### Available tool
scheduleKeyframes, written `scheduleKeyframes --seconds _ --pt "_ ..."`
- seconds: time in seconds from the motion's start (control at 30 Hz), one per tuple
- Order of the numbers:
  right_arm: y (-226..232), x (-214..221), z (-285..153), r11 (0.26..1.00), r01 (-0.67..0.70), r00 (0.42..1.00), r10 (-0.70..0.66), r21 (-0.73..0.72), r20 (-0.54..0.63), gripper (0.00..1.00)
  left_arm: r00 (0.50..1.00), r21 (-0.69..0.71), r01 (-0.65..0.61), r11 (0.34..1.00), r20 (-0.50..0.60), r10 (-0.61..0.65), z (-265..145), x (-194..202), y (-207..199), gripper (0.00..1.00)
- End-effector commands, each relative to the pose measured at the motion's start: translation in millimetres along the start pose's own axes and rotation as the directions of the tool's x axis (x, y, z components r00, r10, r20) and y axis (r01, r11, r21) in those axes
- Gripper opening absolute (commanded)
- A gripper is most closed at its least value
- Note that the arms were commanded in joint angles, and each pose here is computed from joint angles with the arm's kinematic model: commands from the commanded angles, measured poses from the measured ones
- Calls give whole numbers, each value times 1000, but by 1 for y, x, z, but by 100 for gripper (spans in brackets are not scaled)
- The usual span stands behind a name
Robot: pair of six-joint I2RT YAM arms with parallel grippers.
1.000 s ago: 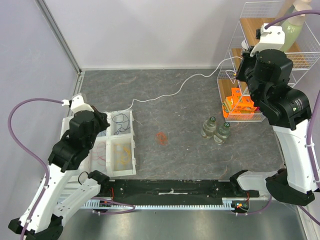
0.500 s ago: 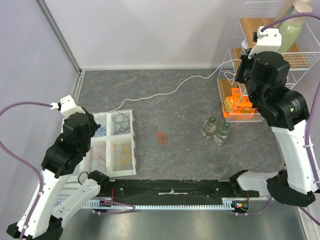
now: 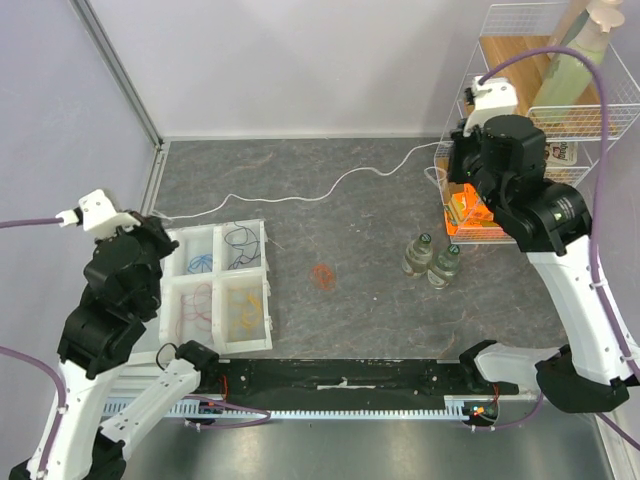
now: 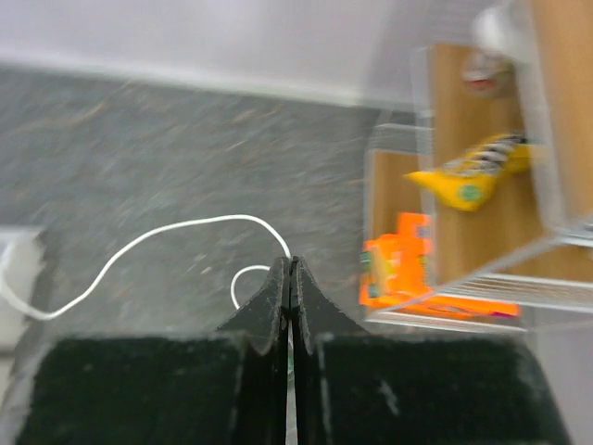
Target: Untangle the cables
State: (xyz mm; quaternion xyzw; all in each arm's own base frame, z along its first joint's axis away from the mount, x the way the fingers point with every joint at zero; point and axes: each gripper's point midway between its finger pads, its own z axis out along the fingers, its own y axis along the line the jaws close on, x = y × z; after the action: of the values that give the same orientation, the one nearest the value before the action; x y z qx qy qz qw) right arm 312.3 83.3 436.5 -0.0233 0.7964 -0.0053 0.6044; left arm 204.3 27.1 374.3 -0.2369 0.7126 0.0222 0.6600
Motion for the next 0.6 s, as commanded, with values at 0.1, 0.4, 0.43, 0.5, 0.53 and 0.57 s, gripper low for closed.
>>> scheduleKeyframes --seconds 0.1,0.4,0.43,0.5,0.53,0.57 --pt "137 72 -1 761 -153 966 -21 -630 -259 0 994 625 45 780 -107 29 -19 -4 -146 1" --pt "231 107 -40 505 -323 913 -58 -801 -404 0 923 930 273 246 -325 205 -80 38 -251 2" --pt "236 105 -43 493 -328 913 -53 -806 -404 0 916 929 287 236 -338 216 -80 42 -253 2" --pt "244 101 -45 472 -340 914 -39 -813 -405 0 907 930 301 210 -347 238 -83 49 -255 4" --pt "246 98 -46 464 -350 913 -26 -814 -408 0 902 929 308 204 -354 248 -83 52 -255 4" --pt "248 94 -48 450 -354 915 -14 -820 -403 0 896 929 318 191 -361 261 -86 54 -256 6"
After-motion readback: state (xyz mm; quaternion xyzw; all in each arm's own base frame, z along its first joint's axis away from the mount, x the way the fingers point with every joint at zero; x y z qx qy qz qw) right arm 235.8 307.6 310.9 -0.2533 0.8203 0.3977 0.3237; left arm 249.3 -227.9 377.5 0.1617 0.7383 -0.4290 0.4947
